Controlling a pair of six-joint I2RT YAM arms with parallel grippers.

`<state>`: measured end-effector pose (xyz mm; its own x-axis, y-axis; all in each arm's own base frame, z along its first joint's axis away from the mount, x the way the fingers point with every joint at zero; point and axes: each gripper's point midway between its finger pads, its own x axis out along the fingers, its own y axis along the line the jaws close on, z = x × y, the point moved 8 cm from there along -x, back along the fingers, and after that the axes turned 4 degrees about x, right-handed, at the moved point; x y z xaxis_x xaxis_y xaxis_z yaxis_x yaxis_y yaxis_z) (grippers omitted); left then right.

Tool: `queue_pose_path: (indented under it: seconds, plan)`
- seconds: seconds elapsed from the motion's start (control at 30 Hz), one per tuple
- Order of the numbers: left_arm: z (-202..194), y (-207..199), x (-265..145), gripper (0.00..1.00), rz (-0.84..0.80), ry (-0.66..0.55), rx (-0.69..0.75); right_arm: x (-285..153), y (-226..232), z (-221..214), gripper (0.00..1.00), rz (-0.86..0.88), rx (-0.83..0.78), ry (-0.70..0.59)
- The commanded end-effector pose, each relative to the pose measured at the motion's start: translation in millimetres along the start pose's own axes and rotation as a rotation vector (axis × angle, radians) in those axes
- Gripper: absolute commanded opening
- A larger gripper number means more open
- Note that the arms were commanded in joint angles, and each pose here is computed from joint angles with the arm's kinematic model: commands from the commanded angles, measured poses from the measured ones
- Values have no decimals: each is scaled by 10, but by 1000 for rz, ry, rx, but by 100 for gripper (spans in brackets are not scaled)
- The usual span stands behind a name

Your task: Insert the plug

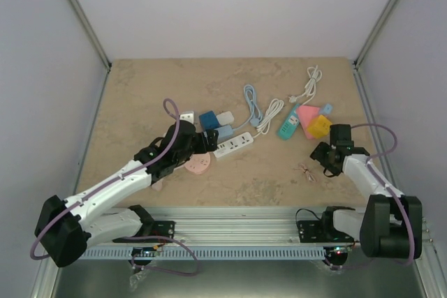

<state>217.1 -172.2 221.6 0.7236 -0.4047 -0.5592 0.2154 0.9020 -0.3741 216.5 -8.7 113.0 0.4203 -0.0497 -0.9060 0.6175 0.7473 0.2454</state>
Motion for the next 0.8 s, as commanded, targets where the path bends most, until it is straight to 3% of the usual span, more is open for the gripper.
queue_pose_path:
  seconds: [0.0,0.17,0.27,0.6,0.77]
  plan:
    - [62,-23,9,99,-8,-31,10,96,-19,86,68,-82,-29,-38]
    - [91,-72,45,99,-28,-26,3,106,-32,141,83,-130,-66,-65]
    - [99,-83,64,100,-30,-25,2,144,-2,179,85,-119,-91,-84]
    - [110,-94,82,100,-24,-18,2,207,36,182,54,-112,-79,-51]
    - [126,-101,62,99,-31,-28,0,71,83,170,47,-24,-62,-74]
